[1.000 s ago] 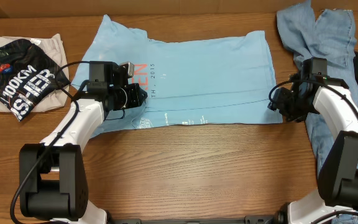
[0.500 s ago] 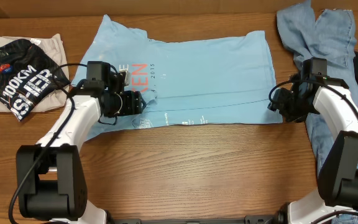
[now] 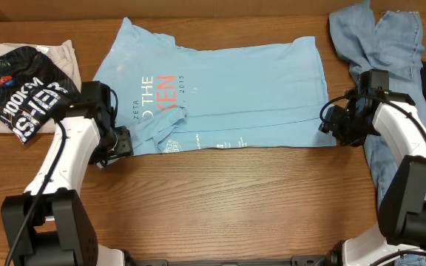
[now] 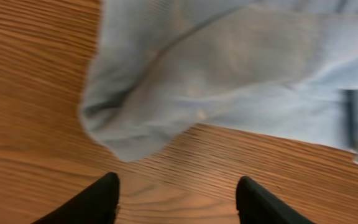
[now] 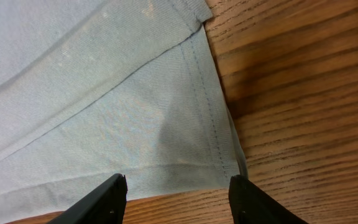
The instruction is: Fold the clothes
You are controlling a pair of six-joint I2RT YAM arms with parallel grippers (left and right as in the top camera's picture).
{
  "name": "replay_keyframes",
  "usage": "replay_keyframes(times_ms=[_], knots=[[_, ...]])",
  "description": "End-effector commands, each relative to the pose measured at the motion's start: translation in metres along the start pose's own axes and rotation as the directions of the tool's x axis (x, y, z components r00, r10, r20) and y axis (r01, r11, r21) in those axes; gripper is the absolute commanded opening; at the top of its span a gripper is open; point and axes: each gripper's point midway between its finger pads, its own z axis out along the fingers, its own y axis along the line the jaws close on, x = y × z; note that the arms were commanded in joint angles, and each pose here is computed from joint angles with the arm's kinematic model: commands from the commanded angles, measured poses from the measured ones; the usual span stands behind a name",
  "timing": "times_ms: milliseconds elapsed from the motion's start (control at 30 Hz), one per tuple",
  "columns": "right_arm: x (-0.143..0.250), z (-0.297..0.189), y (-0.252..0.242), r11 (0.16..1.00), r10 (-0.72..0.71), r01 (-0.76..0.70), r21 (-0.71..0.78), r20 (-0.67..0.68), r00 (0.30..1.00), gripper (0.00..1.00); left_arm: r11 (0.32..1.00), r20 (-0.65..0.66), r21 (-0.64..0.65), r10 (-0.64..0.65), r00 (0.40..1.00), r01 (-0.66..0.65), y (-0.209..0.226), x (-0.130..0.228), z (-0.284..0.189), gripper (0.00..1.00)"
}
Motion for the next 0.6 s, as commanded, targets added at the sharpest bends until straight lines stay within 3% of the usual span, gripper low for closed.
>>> replay_keyframes(times_ms=[0,100,133,267,433,567], knots=[[-0.001,0.001,0.0,1.0,-0.004,0.004,0.001,0.005,1.0,0.57,0.994,0.04,-0.103,-0.03,0.999,0.034,0.017,-0.008,-0.005,0.56],[-0.002,0.001,0.0,1.0,-0.004,0.004,0.001,0.005,1.0,0.57,0.984,0.023,-0.172,-0.036,0.999,0.039,0.029,-0.001,0.003,0.41],[-0.002,0.001,0.0,1.0,-0.004,0.004,0.001,0.005,1.0,0.57,0.979,0.023,-0.195,-0.051,0.998,0.054,0.032,0.0,0.004,0.41],[-0.002,0.001,0.0,1.0,-0.004,0.004,0.001,0.008,1.0,0.57,0.959,0.03,-0.255,-0.122,0.992,0.125,0.044,0.008,0.009,0.45],[-0.003,0.001,0.001,1.0,-0.005,0.005,0.0,0.011,1.0,0.57,0.972,-0.004,-0.185,-0.15,0.989,0.147,0.032,0.015,0.014,0.45],[-0.003,0.001,0.001,1.0,-0.005,0.005,0.0,0.01,1.0,0.57,0.971,-0.013,-0.192,-0.149,0.989,0.143,0.033,0.019,0.016,0.5]])
